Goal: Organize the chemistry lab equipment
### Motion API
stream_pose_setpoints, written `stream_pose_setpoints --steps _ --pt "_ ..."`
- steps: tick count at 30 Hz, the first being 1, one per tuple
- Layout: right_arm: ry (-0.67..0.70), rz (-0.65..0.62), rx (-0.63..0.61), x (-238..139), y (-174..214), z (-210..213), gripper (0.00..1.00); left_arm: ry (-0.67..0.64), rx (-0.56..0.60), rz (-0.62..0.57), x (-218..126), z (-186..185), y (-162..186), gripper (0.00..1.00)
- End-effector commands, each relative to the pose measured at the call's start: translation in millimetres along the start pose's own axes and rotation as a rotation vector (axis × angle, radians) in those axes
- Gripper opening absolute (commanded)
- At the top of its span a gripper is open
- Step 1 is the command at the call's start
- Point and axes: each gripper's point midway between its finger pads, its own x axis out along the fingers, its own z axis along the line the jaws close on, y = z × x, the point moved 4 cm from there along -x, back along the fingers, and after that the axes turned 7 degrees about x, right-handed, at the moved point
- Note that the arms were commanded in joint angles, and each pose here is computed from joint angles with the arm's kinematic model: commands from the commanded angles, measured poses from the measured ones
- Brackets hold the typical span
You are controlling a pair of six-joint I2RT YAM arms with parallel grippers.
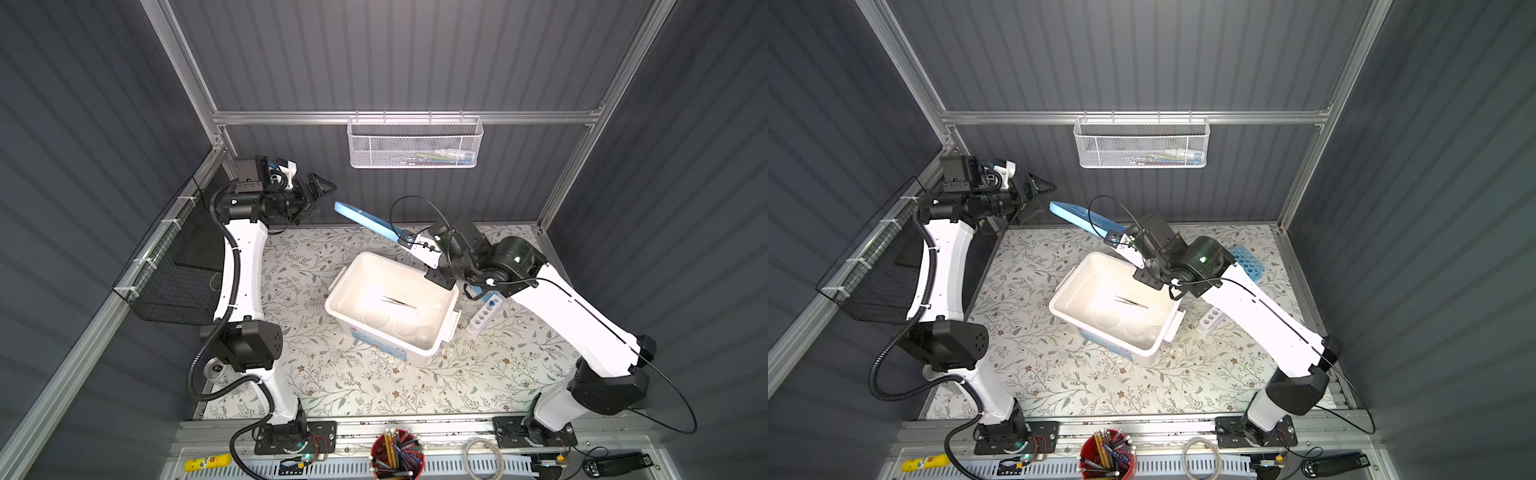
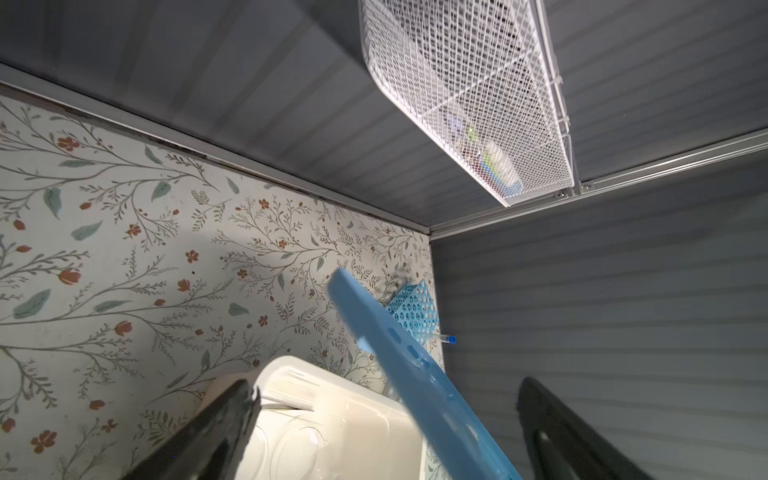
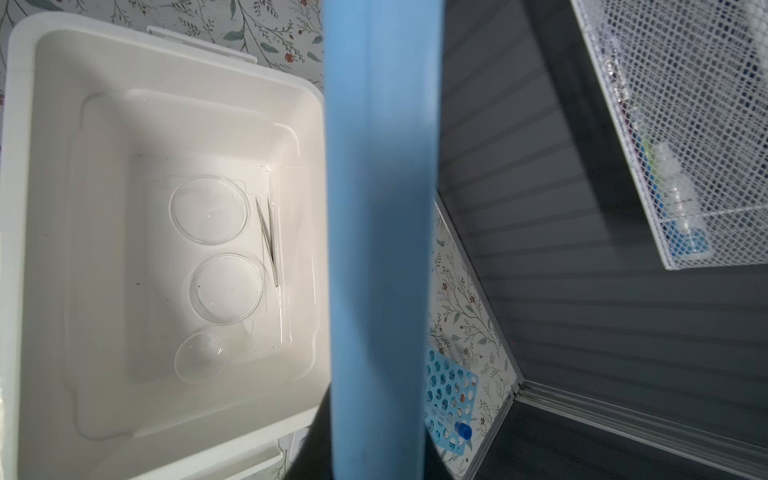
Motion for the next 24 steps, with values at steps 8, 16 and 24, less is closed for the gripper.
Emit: stream_pose_setpoints --steps 8,16,24 --pt "-0.329 -0.123 0.339 -39 -15 -19 0.01 0.041 0.083 -0.062 -20 -5 1 1.0" --pt "-0.523 -0.232 0.484 -50 -36 -24 0.02 0.089 0.13 -0.064 -23 -7 20 1.0" --pt "-0.744 -0.315 0.652 -50 -48 -31 0.04 0.166 0.168 -0.073 -28 -14 34 0.99"
